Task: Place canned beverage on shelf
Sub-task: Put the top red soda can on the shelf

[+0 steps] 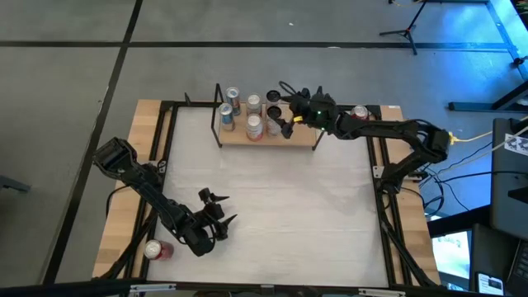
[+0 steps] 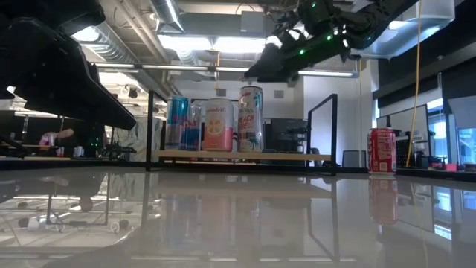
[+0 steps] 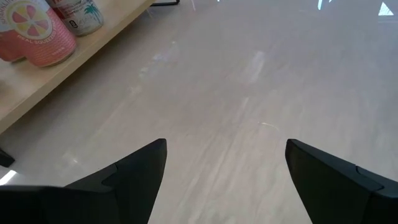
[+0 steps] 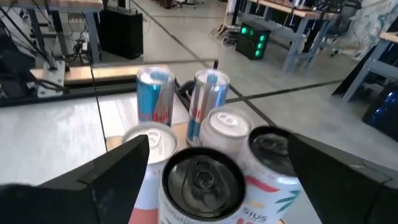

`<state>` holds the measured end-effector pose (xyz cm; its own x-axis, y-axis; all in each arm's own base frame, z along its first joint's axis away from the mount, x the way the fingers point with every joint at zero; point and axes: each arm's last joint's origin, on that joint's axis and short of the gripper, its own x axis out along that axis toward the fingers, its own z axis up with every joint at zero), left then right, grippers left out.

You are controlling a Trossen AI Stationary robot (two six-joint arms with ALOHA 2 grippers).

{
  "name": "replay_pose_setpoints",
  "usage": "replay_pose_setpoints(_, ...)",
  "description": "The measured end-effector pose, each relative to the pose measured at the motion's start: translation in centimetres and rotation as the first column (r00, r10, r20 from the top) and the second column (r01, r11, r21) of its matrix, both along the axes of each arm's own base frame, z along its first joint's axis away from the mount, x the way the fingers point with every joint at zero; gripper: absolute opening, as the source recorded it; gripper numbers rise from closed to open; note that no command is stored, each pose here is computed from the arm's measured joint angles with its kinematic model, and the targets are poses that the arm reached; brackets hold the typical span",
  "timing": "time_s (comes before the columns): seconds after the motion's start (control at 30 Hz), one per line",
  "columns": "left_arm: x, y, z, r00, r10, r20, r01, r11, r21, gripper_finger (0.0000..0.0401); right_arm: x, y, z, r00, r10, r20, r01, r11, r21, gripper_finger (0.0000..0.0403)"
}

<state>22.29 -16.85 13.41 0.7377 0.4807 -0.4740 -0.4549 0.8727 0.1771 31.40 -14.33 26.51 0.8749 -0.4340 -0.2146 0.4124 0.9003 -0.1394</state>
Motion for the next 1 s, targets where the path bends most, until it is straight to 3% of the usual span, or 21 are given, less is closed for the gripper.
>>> replay_pose_setpoints(0.33,0.0,0.0,0.0,1.000,0.000,0.001,0.000,1.000,-0.001,0.0318,-4.3,1.9,5.1,1.000,-0.008,-0.028,0.008,1.000,0.011,0.0381)
replay_pose_setpoints(0.6,0.0,0.0,0.0,1.000,0.000,0.004,0.000,1.000,-0.003,0.0318,-10.2,3.9,10.3,0.967,-0.213,-0.141,0.214,0.977,-0.007,0.0381)
replay_pose_setpoints(0.77,0.1,0.0,0.0,1.000,0.000,0.007,0.000,1.000,-0.006,0.0318,-13.6,4.8,11.5,0.882,-0.424,-0.208,0.434,0.901,0.002,0.0381)
replay_pose_setpoints(1.0,0.4,0.3,0.1,1.000,0.017,0.013,-0.017,1.000,-0.011,0.0318,-16.8,3.2,9.2,0.676,-0.608,-0.415,0.674,0.738,0.017,0.0381)
